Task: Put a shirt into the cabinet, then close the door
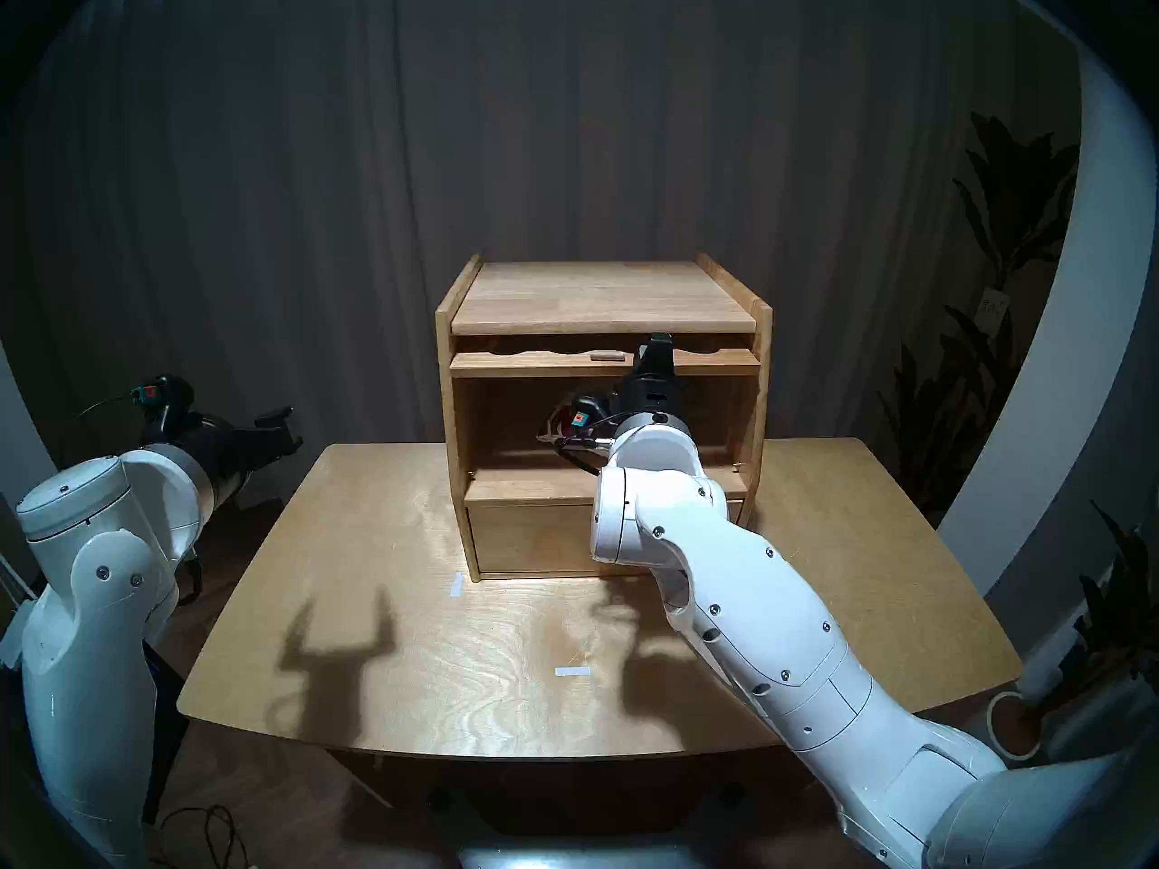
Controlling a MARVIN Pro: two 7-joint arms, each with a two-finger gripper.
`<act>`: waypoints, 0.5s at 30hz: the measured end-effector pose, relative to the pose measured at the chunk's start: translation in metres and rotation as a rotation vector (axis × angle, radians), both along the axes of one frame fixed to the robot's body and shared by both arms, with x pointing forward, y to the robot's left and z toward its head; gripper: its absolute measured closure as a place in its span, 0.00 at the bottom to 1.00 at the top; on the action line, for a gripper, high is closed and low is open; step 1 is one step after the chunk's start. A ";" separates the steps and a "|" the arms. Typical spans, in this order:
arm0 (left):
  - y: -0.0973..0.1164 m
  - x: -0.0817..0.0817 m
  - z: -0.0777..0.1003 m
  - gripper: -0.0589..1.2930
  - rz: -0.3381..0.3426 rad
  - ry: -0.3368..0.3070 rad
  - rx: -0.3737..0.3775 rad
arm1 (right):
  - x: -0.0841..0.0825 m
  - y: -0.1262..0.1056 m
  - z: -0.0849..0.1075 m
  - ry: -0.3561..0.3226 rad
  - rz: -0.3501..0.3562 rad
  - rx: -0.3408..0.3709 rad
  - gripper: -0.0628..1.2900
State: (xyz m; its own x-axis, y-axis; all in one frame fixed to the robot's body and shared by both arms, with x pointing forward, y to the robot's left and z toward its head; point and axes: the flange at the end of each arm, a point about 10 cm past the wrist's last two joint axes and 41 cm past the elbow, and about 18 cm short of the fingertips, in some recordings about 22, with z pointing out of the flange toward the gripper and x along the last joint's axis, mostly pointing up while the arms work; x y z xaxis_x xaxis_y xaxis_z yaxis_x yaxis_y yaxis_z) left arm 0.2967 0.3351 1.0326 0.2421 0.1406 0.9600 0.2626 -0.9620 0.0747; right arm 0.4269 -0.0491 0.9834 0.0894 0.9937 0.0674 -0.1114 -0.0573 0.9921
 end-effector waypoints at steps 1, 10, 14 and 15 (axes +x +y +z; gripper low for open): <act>0.000 0.000 0.000 0.03 0.000 0.000 0.000 | -0.001 0.000 0.000 0.002 -0.001 0.000 0.86; 0.000 0.000 0.000 0.03 0.000 -0.001 0.001 | -0.012 0.001 0.001 0.011 -0.004 -0.014 0.87; 0.000 0.000 0.000 0.03 0.000 -0.001 0.001 | -0.018 0.000 0.000 0.013 -0.002 -0.028 0.88; 0.000 0.000 0.000 0.03 0.000 -0.001 0.001 | -0.019 -0.001 0.000 0.013 -0.001 -0.032 0.88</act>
